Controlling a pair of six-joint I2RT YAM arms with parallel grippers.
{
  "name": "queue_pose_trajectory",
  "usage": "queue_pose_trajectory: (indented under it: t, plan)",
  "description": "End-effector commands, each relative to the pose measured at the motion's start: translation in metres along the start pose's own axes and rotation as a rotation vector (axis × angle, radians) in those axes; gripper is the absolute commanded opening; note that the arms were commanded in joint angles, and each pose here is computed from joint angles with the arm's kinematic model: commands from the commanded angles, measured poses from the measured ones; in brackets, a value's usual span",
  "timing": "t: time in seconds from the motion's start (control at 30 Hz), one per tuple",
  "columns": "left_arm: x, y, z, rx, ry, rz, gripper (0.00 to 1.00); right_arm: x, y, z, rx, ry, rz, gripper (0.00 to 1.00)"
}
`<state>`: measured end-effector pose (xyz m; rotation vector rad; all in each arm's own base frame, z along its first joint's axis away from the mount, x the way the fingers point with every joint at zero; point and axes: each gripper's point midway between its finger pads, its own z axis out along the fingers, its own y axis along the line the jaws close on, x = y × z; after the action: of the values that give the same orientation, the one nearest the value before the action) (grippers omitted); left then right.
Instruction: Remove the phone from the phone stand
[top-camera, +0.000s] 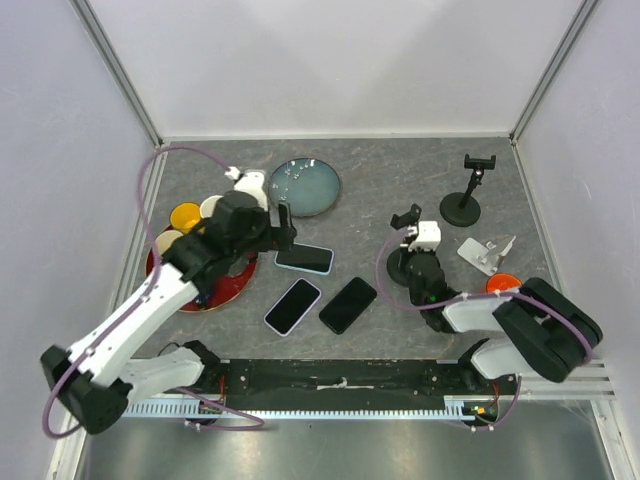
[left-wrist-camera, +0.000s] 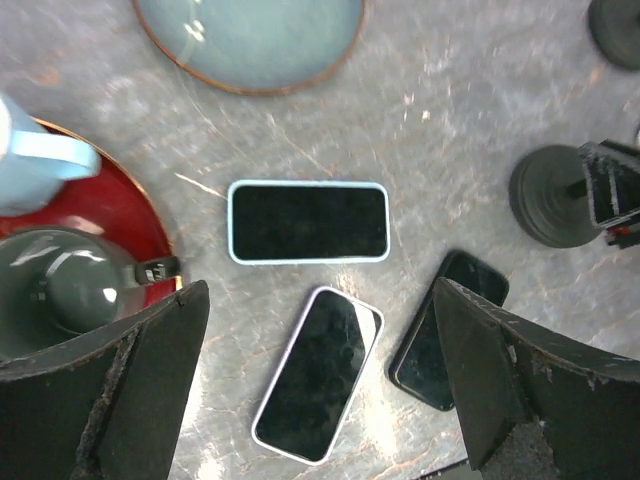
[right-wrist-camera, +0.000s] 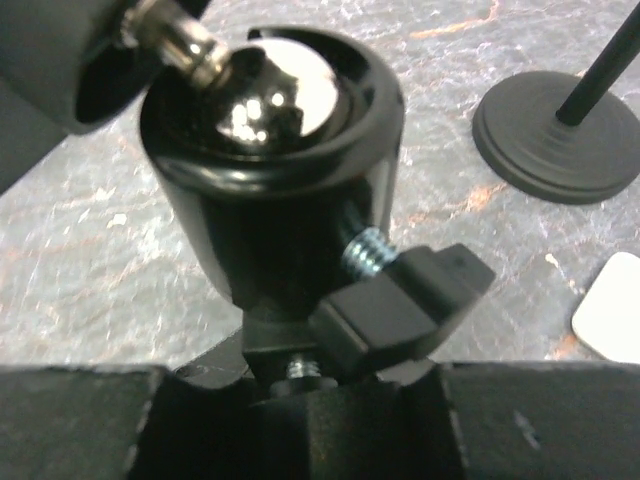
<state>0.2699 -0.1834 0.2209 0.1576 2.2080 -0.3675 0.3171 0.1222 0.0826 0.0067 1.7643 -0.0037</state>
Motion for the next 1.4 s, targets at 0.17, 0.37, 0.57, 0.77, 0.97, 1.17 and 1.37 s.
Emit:
queue_pose_trajectory:
  t: [0.17, 0.37, 0.57, 0.77, 0.97, 1.17, 1.37]
  plan:
    - [-0.051, 0.063, -0.068, -0.183, -0.404, 0.029, 1.0, -0.069, 0.0, 0.069, 0.022, -0.186, 0.107, 0.0]
    - [-0.05, 0.083, -0.086, -0.233, -0.511, 0.024, 0.99, -0.052, -0.004, 0.086, 0.05, -0.148, 0.114, 0.0]
    - [-0.057, 0.095, -0.114, -0.244, -0.638, -0.04, 0.99, -0.049, -0.012, 0.082, 0.074, -0.123, 0.127, 0.08]
    - [-0.059, 0.098, -0.138, -0.199, -0.754, -0.059, 0.99, -0.046, -0.015, 0.077, 0.076, -0.102, 0.121, 0.28]
    - [-0.06, 0.098, -0.151, -0.165, -0.827, -0.073, 0.99, -0.059, -0.015, 0.07, 0.06, -0.12, 0.125, 0.57]
    - [-0.06, 0.1, -0.159, -0.159, -0.853, -0.086, 0.99, -0.089, -0.017, 0.052, 0.035, -0.154, 0.15, 0.81]
    - [-0.06, 0.101, -0.163, -0.149, -0.882, -0.105, 1.0, -0.12, -0.029, 0.025, 0.036, -0.18, 0.162, 0.89]
